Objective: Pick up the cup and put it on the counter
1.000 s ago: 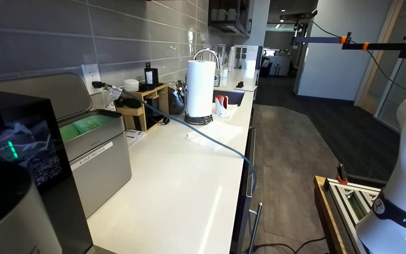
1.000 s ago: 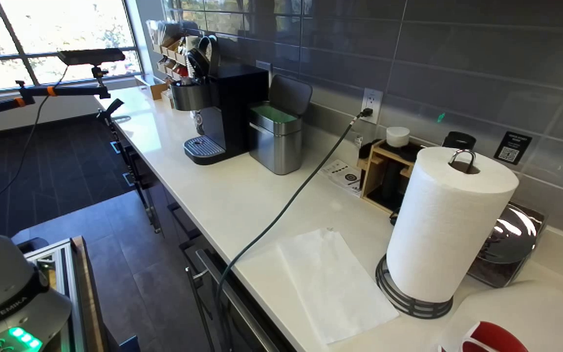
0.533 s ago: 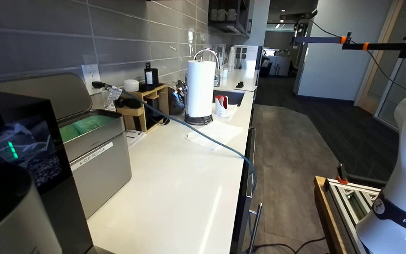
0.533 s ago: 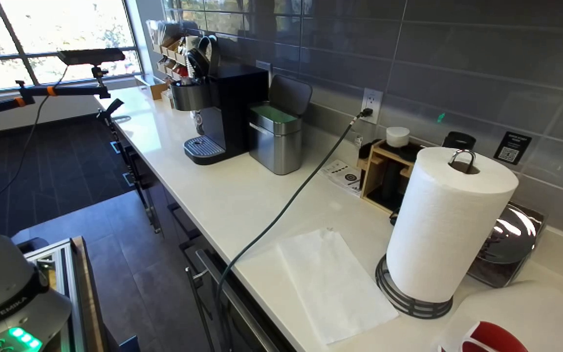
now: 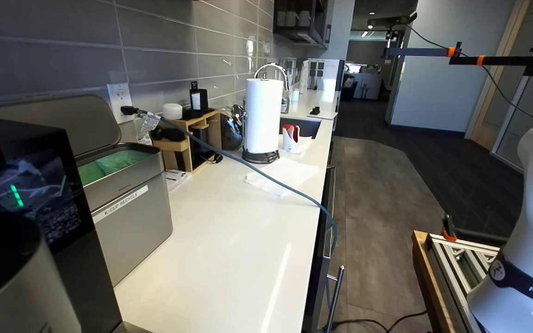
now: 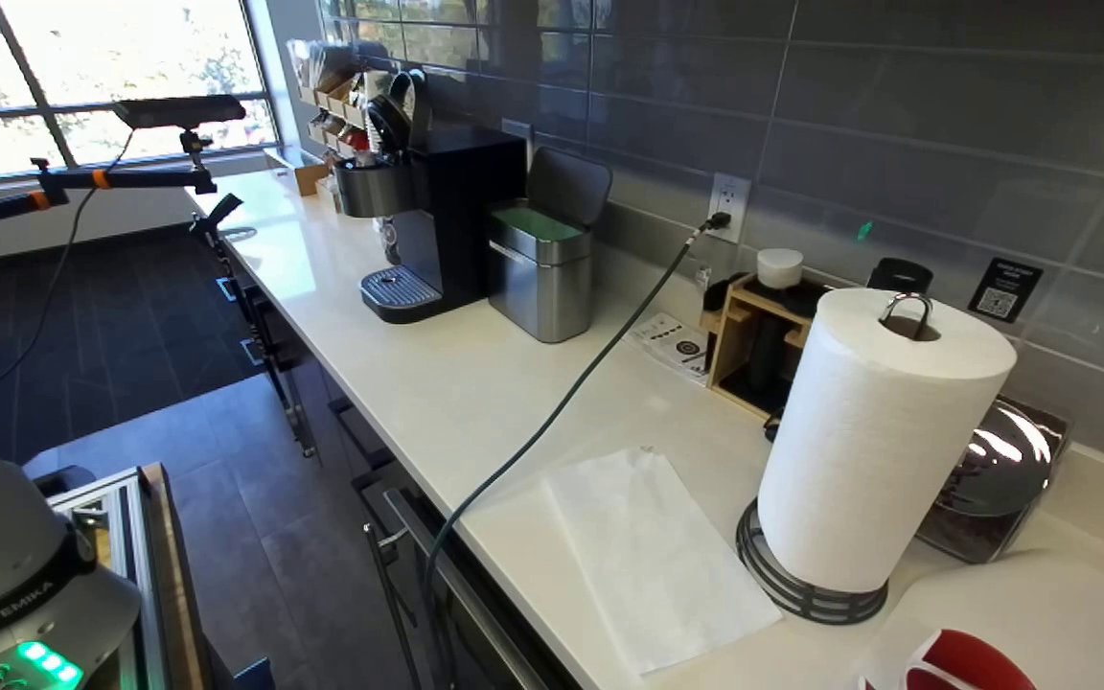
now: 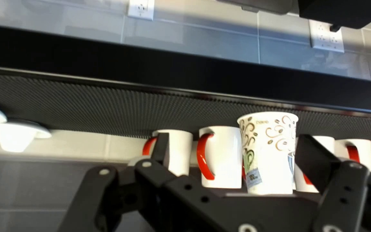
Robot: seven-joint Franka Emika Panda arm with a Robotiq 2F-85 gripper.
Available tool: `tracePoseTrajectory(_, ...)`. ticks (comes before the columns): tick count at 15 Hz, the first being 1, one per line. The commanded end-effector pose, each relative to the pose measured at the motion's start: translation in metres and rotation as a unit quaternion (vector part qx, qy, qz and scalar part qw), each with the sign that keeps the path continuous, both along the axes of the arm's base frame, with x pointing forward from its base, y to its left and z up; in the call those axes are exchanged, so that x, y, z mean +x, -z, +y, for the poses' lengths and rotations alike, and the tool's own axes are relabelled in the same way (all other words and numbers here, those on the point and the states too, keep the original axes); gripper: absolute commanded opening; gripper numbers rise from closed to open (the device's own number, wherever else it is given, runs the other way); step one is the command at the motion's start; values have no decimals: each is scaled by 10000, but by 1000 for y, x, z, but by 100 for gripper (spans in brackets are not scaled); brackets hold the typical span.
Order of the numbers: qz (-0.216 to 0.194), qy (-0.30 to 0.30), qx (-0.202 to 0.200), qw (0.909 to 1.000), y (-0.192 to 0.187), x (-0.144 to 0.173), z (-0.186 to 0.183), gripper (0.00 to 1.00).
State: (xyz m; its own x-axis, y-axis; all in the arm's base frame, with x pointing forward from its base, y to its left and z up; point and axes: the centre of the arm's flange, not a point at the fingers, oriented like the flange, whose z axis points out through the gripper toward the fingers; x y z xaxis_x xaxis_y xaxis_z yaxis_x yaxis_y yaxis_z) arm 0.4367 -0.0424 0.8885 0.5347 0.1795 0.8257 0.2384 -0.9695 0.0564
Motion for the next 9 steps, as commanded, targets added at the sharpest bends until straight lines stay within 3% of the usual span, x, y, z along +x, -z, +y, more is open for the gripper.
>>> tracePoseTrajectory(1, -441, -280, 84, 9986, -12, 46, 40, 100)
tracePoseTrajectory(9, -1043, -1080, -227, 9884, -56, 81, 74, 100)
